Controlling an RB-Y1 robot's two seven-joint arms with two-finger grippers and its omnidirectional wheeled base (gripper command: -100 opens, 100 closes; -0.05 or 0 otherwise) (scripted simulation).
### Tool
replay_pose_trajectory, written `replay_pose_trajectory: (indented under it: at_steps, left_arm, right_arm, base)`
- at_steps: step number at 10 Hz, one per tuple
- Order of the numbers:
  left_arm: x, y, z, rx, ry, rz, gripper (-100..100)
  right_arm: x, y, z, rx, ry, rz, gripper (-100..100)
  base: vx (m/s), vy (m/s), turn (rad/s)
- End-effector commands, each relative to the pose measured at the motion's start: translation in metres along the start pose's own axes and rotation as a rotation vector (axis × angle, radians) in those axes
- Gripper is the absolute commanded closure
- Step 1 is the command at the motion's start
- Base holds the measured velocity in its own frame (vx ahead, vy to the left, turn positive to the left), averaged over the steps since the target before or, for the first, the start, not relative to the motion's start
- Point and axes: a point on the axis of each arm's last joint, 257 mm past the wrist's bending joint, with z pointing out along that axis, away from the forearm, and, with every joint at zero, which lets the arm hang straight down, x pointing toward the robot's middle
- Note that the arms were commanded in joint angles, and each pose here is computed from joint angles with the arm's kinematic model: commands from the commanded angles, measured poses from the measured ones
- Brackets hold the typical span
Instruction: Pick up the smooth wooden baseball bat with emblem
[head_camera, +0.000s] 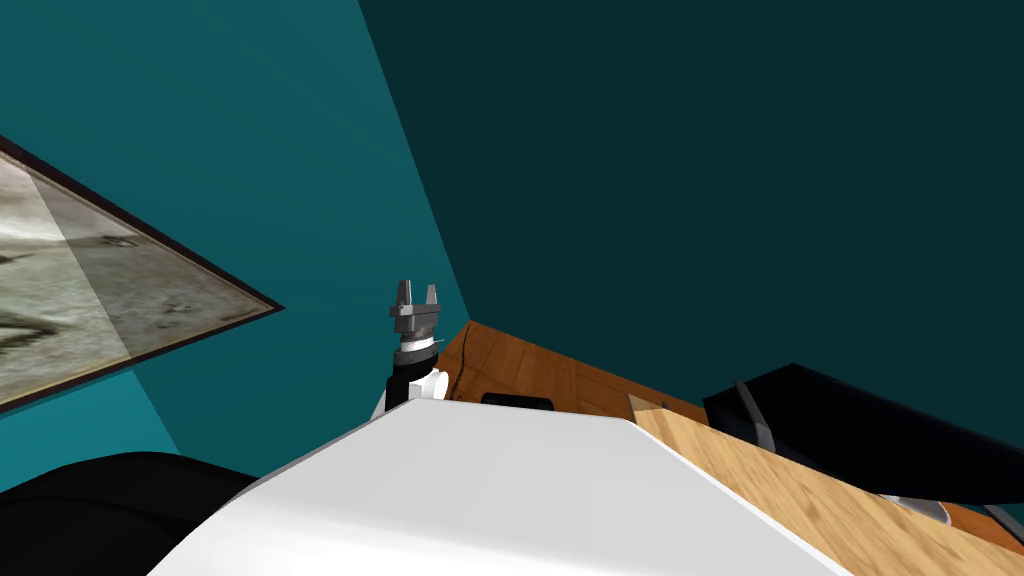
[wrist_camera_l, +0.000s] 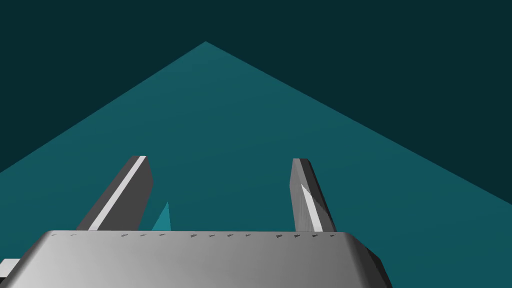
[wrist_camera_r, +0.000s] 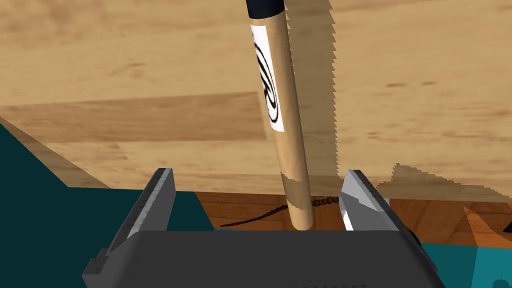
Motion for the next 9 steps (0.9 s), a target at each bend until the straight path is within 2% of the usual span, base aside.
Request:
replay_pose_trajectory:
  at_steps: [1, 2, 3, 4, 7, 9]
  left_arm:
    - [0.0, 0.0, 0.0, 0.0, 0.0, 0.0, 0]
    - [0.0, 0.0, 0.0, 0.0, 0.0, 0.0, 0]
    - [0.0, 0.0, 0.0, 0.0, 0.0, 0.0, 0]
    - [0.0, 0.0, 0.0, 0.0, 0.0, 0.0, 0]
    - [0.0, 0.0, 0.0, 0.0, 0.0, 0.0, 0]
    - [0.0, 0.0, 0.0, 0.0, 0.0, 0.0, 0]
  right_arm:
    - [0.021, 0.012, -0.003, -0.038, 0.048, -0.053, -100]
    - [0.021, 0.013, -0.003, -0.04, 0.05, -0.057, -100]
    - [0.037, 0.022, -0.007, -0.071, 0.086, -0.095, -100]
    - [0.038, 0.022, -0.007, -0.072, 0.087, -0.098, -100]
    - [0.072, 0.044, -0.016, -0.152, 0.164, -0.184, -100]
    - [0.081, 0.051, -0.018, -0.176, 0.184, -0.21, -100]
  base:
    - [0.06, -0.042, 0.004]
    - [0.047, -0.034, 0.0]
    - [0.05, -0.039, -0.002]
    - [0.039, -0.036, 0.0]
    - [0.075, -0.055, -0.017]
    - [0.045, -0.041, -0.007]
